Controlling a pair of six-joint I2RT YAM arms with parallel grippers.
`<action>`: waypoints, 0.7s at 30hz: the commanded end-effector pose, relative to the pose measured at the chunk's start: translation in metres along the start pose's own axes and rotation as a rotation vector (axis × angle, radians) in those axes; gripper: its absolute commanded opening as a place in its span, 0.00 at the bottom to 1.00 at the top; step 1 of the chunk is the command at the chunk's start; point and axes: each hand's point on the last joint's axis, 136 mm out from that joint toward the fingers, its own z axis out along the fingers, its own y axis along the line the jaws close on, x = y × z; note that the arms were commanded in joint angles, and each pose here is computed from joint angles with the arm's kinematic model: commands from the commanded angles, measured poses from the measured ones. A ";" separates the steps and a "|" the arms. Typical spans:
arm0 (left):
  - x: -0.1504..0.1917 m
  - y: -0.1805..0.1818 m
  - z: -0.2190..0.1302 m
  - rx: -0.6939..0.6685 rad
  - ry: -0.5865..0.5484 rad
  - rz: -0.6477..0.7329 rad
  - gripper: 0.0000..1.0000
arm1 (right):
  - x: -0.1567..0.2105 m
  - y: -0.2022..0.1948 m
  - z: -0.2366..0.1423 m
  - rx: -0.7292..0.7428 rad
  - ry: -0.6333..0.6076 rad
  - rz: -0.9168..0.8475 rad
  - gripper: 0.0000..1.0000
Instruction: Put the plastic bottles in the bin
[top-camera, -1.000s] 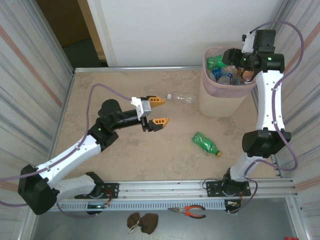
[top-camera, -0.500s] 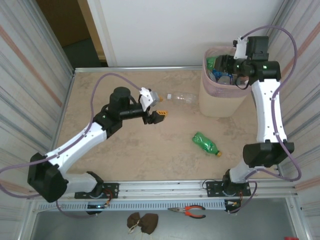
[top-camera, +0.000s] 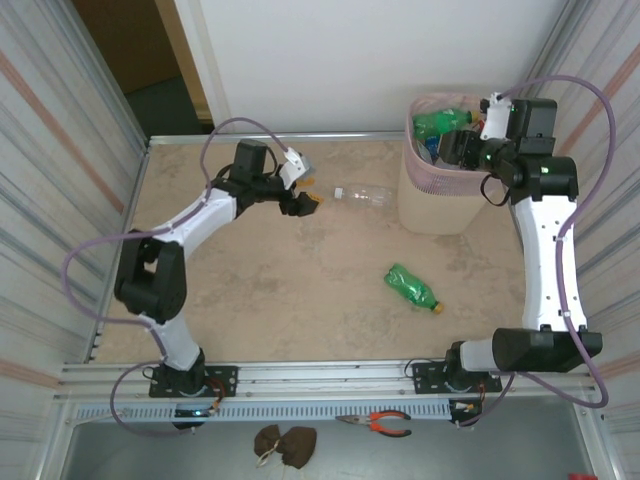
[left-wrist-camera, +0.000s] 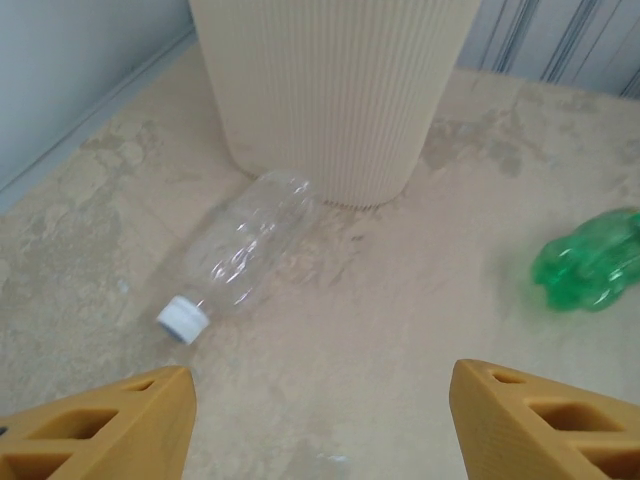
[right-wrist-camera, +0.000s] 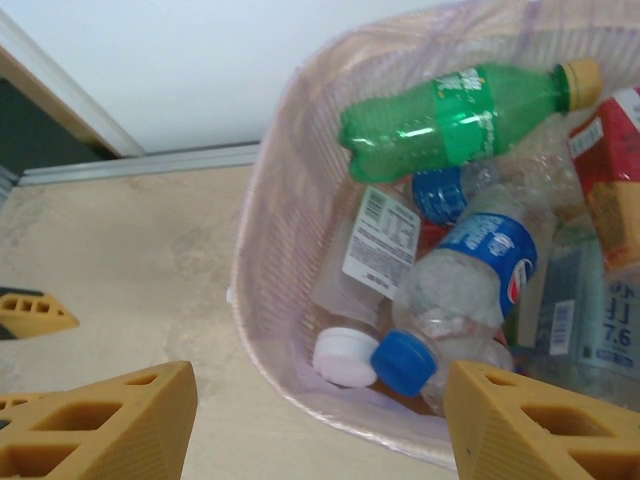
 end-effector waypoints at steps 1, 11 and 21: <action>0.003 0.003 0.014 0.066 -0.006 0.113 0.70 | -0.002 -0.004 -0.011 0.006 -0.034 -0.022 0.65; 0.047 0.051 0.077 0.037 0.074 0.312 0.73 | 0.009 -0.023 -0.005 0.034 -0.014 -0.010 0.65; 0.077 0.083 0.121 0.008 0.170 0.450 0.79 | 0.017 -0.034 0.014 0.051 0.032 -0.020 0.66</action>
